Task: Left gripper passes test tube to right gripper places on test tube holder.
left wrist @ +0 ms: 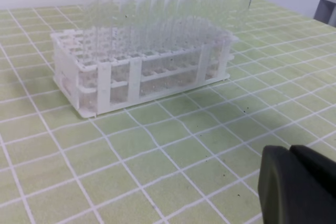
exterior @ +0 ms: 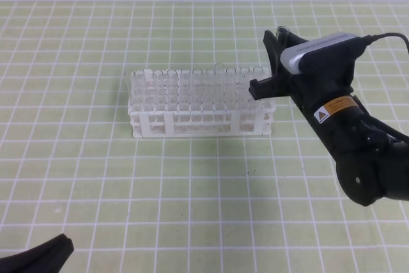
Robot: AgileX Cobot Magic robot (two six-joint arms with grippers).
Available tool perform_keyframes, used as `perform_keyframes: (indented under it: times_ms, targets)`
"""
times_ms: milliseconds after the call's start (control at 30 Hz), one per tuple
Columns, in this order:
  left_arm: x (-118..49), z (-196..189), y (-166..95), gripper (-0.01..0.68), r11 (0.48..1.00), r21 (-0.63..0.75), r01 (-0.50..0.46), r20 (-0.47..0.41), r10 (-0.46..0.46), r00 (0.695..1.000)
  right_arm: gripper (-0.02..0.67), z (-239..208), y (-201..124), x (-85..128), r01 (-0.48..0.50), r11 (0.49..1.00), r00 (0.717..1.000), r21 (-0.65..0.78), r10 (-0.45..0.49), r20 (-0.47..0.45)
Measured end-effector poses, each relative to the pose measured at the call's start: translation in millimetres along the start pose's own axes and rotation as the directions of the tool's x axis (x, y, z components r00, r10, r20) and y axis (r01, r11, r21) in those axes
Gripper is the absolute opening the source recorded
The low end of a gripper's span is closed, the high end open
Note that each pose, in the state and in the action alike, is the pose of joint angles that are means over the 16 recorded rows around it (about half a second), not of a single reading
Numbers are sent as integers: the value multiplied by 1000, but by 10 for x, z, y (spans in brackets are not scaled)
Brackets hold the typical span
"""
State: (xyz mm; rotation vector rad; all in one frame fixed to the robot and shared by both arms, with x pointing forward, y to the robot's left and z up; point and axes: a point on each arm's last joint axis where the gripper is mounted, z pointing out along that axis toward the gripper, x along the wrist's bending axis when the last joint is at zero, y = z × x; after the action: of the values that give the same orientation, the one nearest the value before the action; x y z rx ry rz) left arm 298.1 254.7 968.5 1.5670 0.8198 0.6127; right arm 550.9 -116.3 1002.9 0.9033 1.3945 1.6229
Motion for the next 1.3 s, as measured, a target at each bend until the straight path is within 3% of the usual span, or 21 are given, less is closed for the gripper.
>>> perform_keyframes:
  times_ms: [1300]
  targets:
    - [0, -1, 5, -2, 1000, 1, 1, -1, -1, 1000, 94, 117, -104, -40, 16, 1000, 1000, -1, -16, -2]
